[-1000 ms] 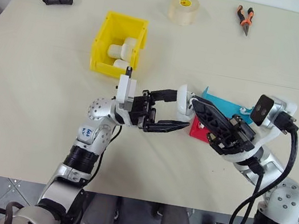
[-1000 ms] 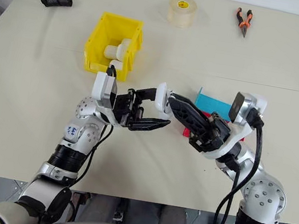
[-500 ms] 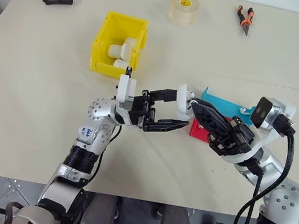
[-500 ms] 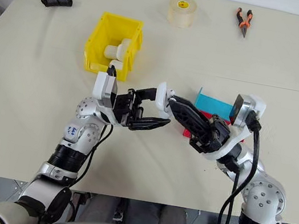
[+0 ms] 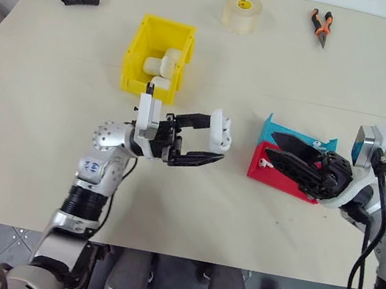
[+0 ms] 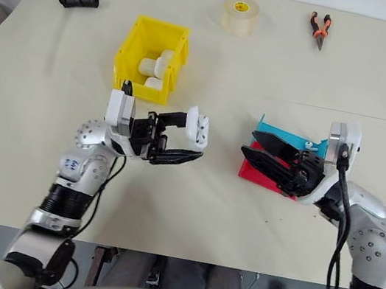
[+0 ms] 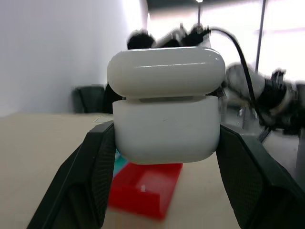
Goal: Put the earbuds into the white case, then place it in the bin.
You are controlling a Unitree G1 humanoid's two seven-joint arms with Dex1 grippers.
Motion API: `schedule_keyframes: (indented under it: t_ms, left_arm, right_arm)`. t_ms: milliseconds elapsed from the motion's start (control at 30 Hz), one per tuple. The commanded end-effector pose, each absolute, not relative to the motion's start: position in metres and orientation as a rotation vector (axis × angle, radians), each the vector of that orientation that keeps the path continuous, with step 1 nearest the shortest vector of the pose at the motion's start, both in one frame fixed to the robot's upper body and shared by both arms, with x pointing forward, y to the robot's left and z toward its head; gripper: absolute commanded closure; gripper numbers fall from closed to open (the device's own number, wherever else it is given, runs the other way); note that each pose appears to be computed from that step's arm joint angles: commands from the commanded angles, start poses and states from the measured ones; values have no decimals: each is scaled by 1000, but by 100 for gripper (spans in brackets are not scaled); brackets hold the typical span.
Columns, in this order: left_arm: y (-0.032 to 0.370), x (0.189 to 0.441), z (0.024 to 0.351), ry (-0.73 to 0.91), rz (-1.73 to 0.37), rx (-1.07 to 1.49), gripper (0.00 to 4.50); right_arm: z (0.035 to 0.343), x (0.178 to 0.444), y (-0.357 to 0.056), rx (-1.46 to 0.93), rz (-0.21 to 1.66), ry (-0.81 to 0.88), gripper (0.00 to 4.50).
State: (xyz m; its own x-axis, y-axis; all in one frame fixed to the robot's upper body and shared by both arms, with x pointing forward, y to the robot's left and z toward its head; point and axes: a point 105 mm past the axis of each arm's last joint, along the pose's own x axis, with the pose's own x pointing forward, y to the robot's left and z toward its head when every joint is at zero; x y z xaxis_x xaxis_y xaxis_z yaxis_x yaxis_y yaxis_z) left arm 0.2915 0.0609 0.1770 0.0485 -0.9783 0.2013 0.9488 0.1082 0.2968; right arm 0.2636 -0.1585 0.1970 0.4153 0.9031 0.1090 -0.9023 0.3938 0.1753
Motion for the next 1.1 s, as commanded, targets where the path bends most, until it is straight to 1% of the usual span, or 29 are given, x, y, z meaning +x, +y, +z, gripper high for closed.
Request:
schedule_keyframes:
  t_ms: [33,133,200,433,600,700,800,900,1033,1100]
  left_arm:
    - [60,289,172,-327,-1501,318,173]
    - [62,293,162,-184,-1511,440,173]
    - [59,293,161,-122,-1514,445,173]
    - [42,295,162,-91,-1514,432,173]
    - [33,293,163,-115,-1530,440,173]
    - [33,290,163,-139,-1544,443,173]
    - [38,289,165,-144,-1552,445,173]
    - [41,288,172,-186,-1552,427,173]
    - [47,284,185,-239,-1528,321,173]
    - [54,282,187,-256,-1487,292,173]
  right_arm:
    - [203,262,-152,24,1213,-62,272]
    - [201,256,-138,-156,1315,-108,377]
    - [202,255,-129,-176,1355,-125,449]
    - [212,255,-95,-231,1442,-155,449]
    - [207,257,-82,-253,1466,-108,449]
    - [194,266,-89,-258,1429,-64,449]
    - [188,274,-108,-239,1371,-53,449]
    - [180,279,-132,-211,1306,-28,449]
    - [177,283,-156,-137,1209,-47,449]
    - [178,291,-168,-134,1113,-54,449]
